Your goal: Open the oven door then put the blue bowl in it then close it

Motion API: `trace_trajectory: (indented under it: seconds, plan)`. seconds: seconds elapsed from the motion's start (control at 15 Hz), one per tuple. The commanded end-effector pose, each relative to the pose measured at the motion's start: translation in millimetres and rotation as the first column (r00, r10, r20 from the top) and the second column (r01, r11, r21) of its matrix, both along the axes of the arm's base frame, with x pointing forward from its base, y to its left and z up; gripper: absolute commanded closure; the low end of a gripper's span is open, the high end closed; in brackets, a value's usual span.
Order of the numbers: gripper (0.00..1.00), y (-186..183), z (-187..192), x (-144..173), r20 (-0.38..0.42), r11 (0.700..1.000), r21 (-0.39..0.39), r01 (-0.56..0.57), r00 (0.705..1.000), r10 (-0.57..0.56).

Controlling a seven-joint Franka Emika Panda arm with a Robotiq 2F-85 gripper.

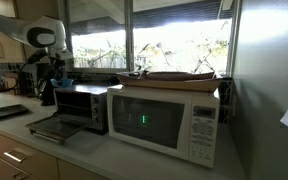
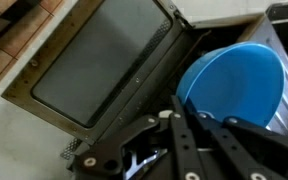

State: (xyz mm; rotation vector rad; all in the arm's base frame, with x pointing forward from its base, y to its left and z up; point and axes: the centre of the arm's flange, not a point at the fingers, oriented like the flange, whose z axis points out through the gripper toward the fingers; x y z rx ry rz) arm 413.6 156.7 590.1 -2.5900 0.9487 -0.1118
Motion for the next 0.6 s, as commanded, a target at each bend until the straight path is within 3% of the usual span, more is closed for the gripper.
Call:
trace_trajectory:
  seconds: [0.0,0.27,0.53]
  plan:
    - [0.96,-11,-8,-63,-0.064,0.998,-0.015,-0.053,0.997,0.052]
    - [0.97,-14,-37,-84,-0.118,0.998,0.014,0.056,0.991,-0.054]
    - [0.98,-10,-76,-83,-0.195,0.978,0.031,0.206,0.961,-0.197]
